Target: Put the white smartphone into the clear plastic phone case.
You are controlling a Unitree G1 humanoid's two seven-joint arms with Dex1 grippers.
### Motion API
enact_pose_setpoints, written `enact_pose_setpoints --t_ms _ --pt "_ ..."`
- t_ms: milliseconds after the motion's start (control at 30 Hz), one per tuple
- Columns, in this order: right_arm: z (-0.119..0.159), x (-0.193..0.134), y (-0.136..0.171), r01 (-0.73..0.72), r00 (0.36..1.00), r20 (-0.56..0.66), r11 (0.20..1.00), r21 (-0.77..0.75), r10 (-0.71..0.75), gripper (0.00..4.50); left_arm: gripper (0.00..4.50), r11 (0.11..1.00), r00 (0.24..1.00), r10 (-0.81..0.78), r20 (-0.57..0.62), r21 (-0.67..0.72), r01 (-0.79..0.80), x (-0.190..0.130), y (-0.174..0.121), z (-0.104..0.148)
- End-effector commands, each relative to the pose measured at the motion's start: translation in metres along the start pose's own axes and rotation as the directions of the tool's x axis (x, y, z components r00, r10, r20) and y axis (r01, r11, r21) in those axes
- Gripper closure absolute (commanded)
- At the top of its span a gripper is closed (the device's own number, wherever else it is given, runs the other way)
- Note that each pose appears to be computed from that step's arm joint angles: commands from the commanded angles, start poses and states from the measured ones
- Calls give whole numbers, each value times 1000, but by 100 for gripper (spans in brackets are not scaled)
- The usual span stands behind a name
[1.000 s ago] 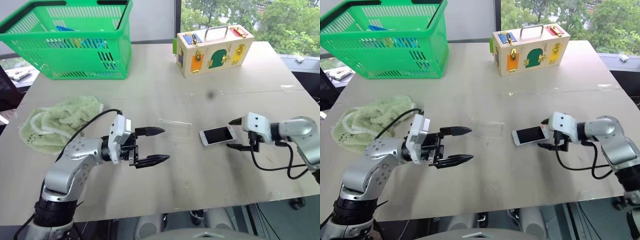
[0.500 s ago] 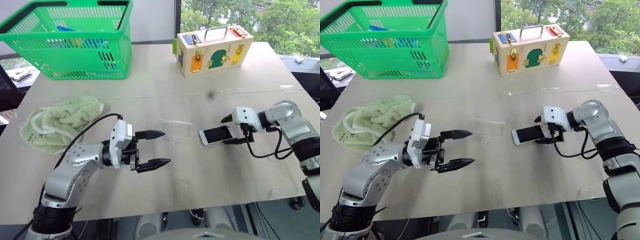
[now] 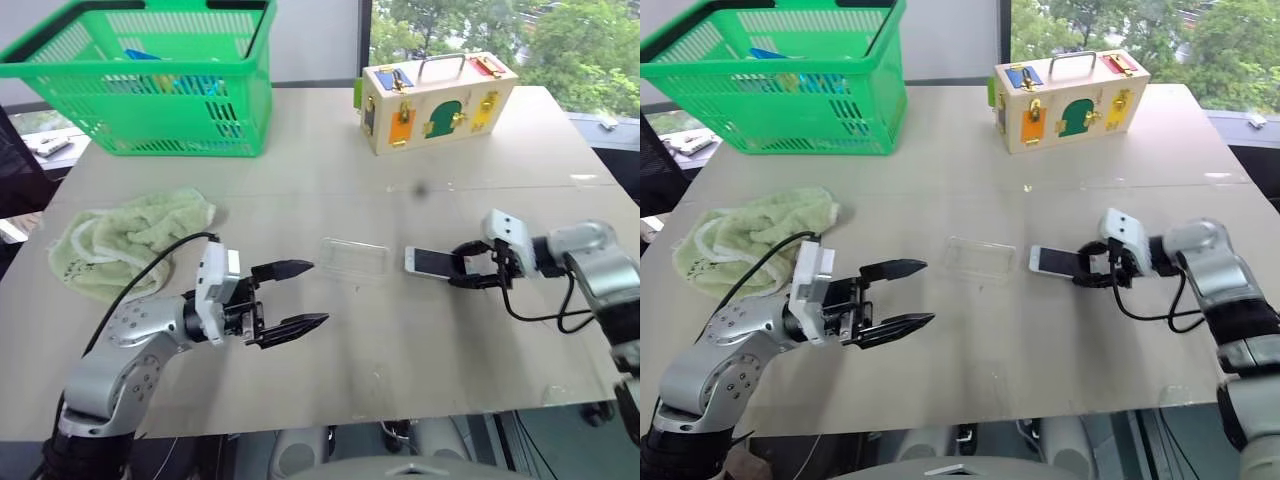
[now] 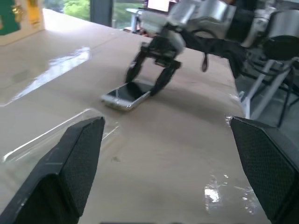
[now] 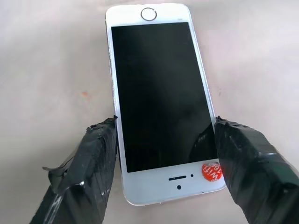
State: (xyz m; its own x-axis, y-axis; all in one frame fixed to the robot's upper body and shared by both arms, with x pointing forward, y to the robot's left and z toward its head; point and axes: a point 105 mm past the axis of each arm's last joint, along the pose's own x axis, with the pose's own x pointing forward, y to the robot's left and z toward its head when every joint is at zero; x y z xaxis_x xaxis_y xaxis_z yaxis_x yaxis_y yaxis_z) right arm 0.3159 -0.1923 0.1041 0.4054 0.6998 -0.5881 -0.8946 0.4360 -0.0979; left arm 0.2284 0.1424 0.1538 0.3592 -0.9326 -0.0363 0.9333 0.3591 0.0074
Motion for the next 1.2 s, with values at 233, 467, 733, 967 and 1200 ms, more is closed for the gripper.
enact_pose_setpoints --t_ms 233,467,733,967,1200 --pt "22 -27 4 497 865 -83 823 275 -495 172 0 999 999 16 36 36 -17 9 1 12" --pt "22 -17 11 670 716 -194 583 459 -671 172 0 999 999 14 37 36 -16 11 3 14" --pt "31 3 8 706 613 -281 353 614 -738 172 0 999 999 20 31 42 -22 12 5 17" --pt "22 3 2 761 549 -371 264 592 -749 172 0 998 998 46 31 43 -47 12 5 18" --pt "23 12 2 754 584 -347 333 566 -733 3 0 997 998 60 34 36 -61 14 1 17"
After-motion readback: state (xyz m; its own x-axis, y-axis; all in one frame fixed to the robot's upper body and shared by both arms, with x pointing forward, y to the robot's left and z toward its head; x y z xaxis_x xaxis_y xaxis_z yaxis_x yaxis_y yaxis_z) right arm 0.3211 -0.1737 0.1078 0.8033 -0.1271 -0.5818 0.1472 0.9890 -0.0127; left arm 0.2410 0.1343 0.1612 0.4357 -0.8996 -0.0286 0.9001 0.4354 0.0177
